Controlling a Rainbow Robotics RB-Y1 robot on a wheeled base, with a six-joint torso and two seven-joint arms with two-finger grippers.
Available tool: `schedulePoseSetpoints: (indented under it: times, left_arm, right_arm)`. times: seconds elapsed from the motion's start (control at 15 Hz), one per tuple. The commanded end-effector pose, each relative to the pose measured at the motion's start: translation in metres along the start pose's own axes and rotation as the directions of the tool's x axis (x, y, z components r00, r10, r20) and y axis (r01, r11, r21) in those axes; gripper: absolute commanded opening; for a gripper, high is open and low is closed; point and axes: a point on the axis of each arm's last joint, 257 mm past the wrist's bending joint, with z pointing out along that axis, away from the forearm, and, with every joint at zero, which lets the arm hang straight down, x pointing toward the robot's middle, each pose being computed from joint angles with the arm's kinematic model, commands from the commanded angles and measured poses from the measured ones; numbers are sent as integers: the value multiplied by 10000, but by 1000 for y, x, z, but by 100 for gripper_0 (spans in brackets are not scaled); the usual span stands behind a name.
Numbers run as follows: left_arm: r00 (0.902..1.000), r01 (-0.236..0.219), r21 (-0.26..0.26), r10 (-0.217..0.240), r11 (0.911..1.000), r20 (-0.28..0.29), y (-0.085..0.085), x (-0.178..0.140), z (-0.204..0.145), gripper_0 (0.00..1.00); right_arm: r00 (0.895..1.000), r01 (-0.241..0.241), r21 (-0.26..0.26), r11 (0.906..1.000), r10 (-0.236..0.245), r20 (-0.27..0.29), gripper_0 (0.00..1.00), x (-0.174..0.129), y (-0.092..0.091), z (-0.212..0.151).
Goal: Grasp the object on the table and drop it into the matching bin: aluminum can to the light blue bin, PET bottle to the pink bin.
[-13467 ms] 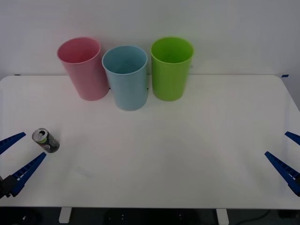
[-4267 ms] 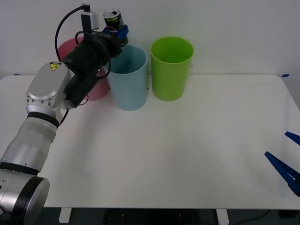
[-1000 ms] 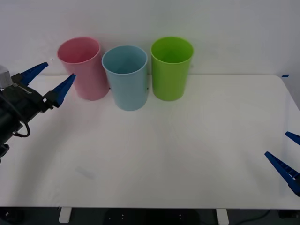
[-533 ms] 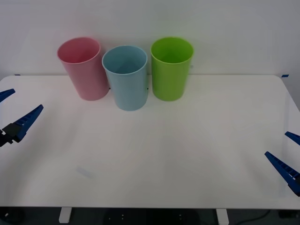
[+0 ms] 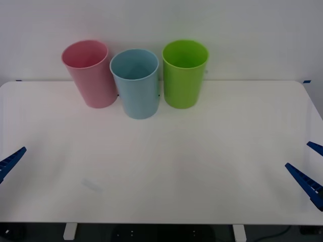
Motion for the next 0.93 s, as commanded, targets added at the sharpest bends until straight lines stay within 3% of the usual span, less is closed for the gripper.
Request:
schedulePoseSetpoints:
  times: [0.07, 0.27, 0.53, 0.93]
  left_arm:
    - [9988, 452, -158, -454, 9989, -160, -1, 12, -13, 100]
    - [9963, 790, -507, -805, 9956, -286, 3, 22, -26, 100]
    - [9935, 1074, -470, -1090, 9931, -332, -4, 30, -22, 100]
    - [9927, 1139, -532, -1158, 9921, -340, -6, 35, -17, 100]
  right_arm:
    - [10000, 1, 0, 10000, -1, 0, 100, 0, 0, 0]
    - [10000, 1, 0, 10000, -1, 0, 100, 0, 0, 0]
    - [10000, 1, 0, 10000, -1, 0, 100, 0, 0, 0]
    - [10000, 1, 0, 10000, -1, 0, 100, 0, 0, 0]
